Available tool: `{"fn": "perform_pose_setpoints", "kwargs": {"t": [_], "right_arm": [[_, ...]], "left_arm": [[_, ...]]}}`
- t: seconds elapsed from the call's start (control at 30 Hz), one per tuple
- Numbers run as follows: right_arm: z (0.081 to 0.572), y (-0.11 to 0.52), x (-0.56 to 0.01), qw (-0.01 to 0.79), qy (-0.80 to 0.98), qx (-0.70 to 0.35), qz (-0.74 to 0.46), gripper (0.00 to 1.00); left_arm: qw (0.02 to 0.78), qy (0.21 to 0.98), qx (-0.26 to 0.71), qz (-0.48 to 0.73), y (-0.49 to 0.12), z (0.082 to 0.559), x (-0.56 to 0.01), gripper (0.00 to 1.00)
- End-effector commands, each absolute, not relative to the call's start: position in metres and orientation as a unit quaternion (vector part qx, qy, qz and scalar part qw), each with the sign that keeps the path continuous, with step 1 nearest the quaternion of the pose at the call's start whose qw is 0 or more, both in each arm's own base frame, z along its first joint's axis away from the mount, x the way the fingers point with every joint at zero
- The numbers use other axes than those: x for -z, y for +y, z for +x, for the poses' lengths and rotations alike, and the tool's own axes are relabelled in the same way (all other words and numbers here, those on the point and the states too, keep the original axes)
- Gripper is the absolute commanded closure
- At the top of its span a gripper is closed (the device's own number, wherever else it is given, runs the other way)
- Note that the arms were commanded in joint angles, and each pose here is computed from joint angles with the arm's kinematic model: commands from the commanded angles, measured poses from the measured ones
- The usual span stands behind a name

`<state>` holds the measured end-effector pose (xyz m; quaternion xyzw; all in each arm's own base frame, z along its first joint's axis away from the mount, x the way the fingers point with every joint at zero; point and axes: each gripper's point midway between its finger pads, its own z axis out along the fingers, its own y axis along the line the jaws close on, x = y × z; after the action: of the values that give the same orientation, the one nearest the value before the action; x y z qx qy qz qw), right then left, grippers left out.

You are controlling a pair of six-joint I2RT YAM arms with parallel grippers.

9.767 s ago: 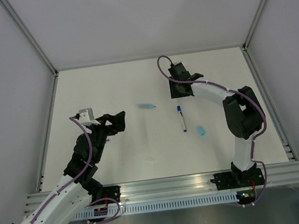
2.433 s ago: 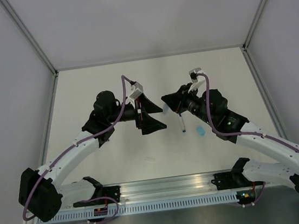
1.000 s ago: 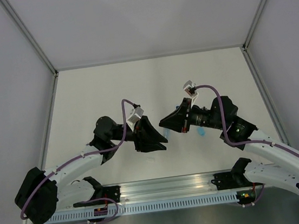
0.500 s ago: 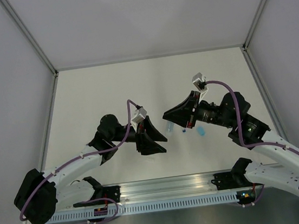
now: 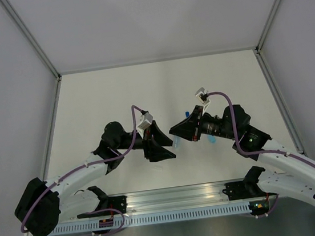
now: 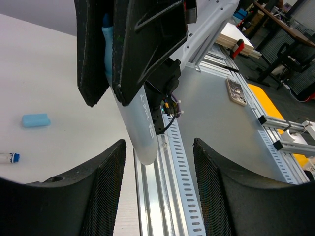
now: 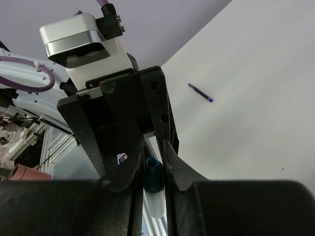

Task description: Insert the pens into the pen caps

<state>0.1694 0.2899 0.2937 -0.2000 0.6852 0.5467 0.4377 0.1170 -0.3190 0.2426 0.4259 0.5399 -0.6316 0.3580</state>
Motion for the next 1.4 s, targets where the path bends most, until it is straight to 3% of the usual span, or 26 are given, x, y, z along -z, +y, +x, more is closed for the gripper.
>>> {"fn": "perform_pose_setpoints", "kwargs": {"t": [0.0,0.33,0.7,0.83,0.97,1.03,1.17,1.23,1.37], "right_arm": [[0.166,0.295,-0.313,0.451,0.65,-0.579,-0.198,1.0],[0.169,0.301,-0.307,0.443,0.65,-0.588,-0.191,1.0],[0.161,0.305,-0.302,0.427,0.648,-0.591,-0.217,1.0],[0.158,0.307,-0.298,0.42,0.649,-0.592,-0.229,1.0],[0.157,0.308,-0.298,0.417,0.649,-0.591,-0.234,1.0],[0.155,0.311,-0.294,0.405,0.653,-0.593,-0.242,1.0],[0.159,0.313,-0.289,0.4,0.661,-0.589,-0.237,1.0],[0.16,0.314,-0.288,0.398,0.663,-0.589,-0.233,1.0],[0.163,0.314,-0.287,0.396,0.671,-0.586,-0.223,1.0]], "left_arm": [[0.381,0.526,0.633,0.422,-0.32,0.12,-0.252,0.38],[0.37,0.516,0.651,0.416,-0.322,0.117,-0.252,0.43],[0.34,0.494,0.678,0.425,-0.322,0.106,-0.255,0.71],[0.338,0.487,0.682,0.429,-0.321,0.103,-0.257,0.76],[0.333,0.483,0.684,0.434,-0.32,0.101,-0.257,0.93],[0.333,0.482,0.685,0.434,-0.32,0.1,-0.259,0.93],[0.336,0.488,0.683,0.427,-0.321,0.103,-0.259,0.73],[0.34,0.486,0.682,0.429,-0.32,0.103,-0.26,0.71],[0.349,0.492,0.675,0.425,-0.32,0.106,-0.26,0.92]]}}
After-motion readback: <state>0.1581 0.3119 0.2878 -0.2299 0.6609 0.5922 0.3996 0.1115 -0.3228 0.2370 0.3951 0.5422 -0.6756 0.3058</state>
